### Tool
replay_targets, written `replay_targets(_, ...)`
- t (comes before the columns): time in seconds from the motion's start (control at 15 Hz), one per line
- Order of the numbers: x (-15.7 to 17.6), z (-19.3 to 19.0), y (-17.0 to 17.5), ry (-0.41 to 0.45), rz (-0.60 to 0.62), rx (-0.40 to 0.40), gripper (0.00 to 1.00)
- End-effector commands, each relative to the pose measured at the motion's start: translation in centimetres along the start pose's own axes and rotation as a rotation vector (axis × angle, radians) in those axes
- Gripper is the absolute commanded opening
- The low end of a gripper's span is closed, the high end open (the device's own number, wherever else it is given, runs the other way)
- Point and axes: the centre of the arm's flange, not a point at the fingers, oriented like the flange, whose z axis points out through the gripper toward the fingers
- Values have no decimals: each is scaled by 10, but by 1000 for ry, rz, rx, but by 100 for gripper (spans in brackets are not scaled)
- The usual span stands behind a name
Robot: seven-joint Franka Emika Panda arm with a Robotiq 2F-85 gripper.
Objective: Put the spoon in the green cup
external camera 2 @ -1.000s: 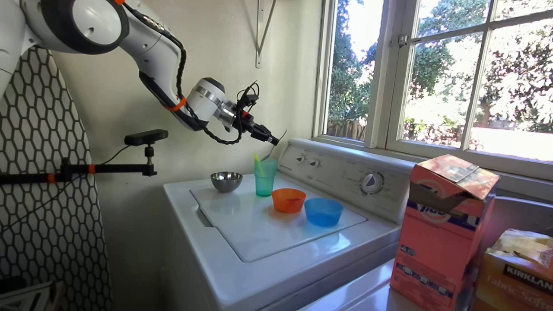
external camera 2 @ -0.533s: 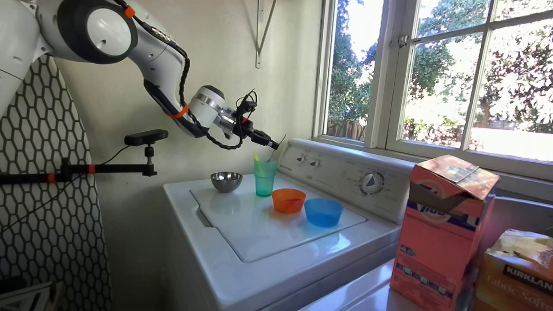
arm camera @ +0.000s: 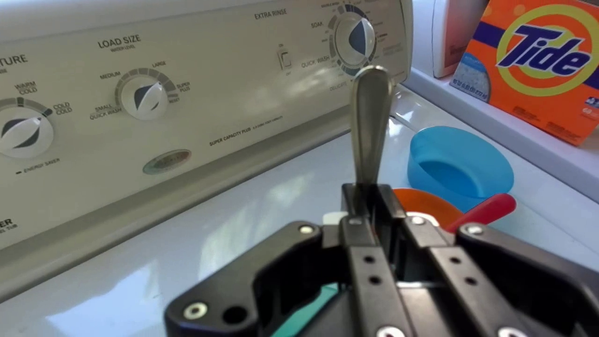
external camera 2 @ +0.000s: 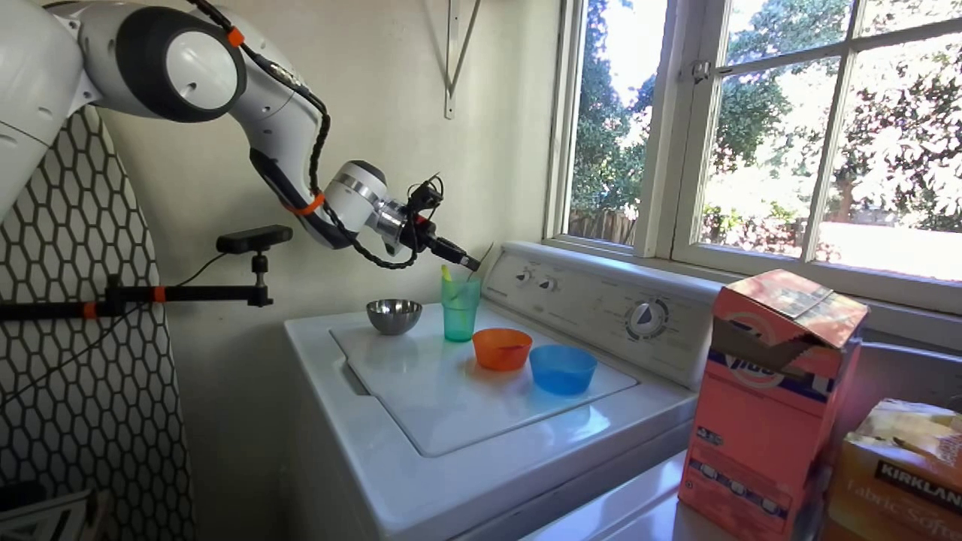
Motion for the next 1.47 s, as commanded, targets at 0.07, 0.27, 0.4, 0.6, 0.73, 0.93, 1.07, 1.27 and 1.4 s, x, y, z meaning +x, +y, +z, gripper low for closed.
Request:
replay_targets(0.07,11,-1,8,-10,-73,29,3)
replay_targets(0.27,13,-3,11,-3,-69,25,3)
replay_targets(0.4,9,-4,10,-5,-56,26,37)
replay_targets(0.6,0,-5,8,-4,-38,35,59)
replay_targets(0.73,-10,-6,5,-3,-10,44,73)
replay_targets(0.93,-30,-5,0,104,98,45,97)
replay_targets(1.07,-49,-1,-12,191,169,29,100)
replay_targets(1.27,-78,3,-33,299,271,-14,100)
replay_targets(1.4,-99,7,-50,362,358,-51,100)
